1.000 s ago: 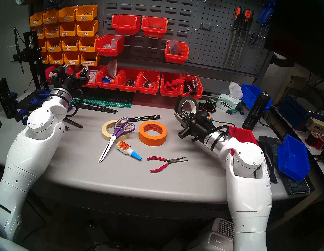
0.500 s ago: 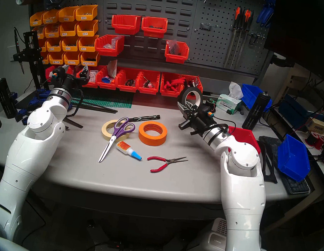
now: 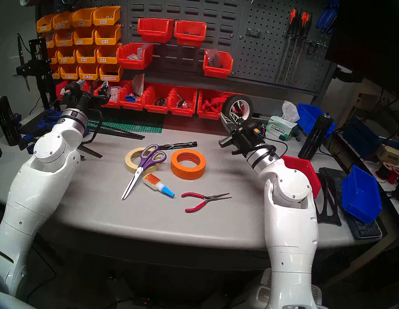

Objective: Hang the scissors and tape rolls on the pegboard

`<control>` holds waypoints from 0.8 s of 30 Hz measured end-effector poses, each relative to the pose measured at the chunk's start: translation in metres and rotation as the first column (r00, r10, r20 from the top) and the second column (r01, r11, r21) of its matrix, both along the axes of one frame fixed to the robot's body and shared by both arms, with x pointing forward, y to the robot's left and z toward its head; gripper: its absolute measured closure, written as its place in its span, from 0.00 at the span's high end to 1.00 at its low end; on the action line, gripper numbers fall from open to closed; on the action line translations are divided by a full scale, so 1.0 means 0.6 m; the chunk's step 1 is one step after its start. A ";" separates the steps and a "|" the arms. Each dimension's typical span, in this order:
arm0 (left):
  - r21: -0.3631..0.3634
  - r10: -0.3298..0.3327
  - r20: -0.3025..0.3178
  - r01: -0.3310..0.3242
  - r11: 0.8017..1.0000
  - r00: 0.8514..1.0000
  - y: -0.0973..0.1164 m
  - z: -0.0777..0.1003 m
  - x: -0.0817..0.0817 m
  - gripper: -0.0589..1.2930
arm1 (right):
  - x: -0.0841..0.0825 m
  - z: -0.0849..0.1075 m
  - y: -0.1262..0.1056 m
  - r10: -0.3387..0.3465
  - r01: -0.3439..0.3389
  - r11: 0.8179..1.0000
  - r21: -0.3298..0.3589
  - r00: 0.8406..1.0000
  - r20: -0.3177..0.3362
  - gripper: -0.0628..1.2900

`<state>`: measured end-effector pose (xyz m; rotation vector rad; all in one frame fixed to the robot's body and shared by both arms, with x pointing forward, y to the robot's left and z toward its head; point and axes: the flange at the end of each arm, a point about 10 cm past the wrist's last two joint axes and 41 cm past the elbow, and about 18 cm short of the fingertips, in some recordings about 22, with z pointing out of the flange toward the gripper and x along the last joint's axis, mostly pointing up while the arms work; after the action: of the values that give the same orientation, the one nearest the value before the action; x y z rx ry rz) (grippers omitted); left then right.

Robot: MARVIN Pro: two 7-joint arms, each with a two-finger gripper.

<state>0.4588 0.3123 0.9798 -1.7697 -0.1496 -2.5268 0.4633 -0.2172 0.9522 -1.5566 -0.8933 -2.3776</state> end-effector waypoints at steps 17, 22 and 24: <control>0.000 0.000 0.000 0.000 1.000 1.000 0.000 0.000 0.000 0.96 | 0.046 0.029 0.003 -0.092 0.091 0.996 0.019 0.990 0.108 0.08; 0.000 0.000 0.000 0.000 1.000 1.000 0.000 0.000 0.000 0.96 | 0.058 0.042 0.004 -0.113 0.110 0.994 0.026 0.983 0.146 0.08; 0.000 0.000 -0.001 0.000 1.000 1.000 0.000 0.000 0.000 0.96 | 0.061 0.046 0.004 -0.119 0.116 0.993 0.028 0.980 0.159 0.08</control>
<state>0.4588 0.3123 0.9796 -1.7705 -0.1493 -2.5264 0.4997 -0.2148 0.9795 -1.4659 -0.8268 -2.6178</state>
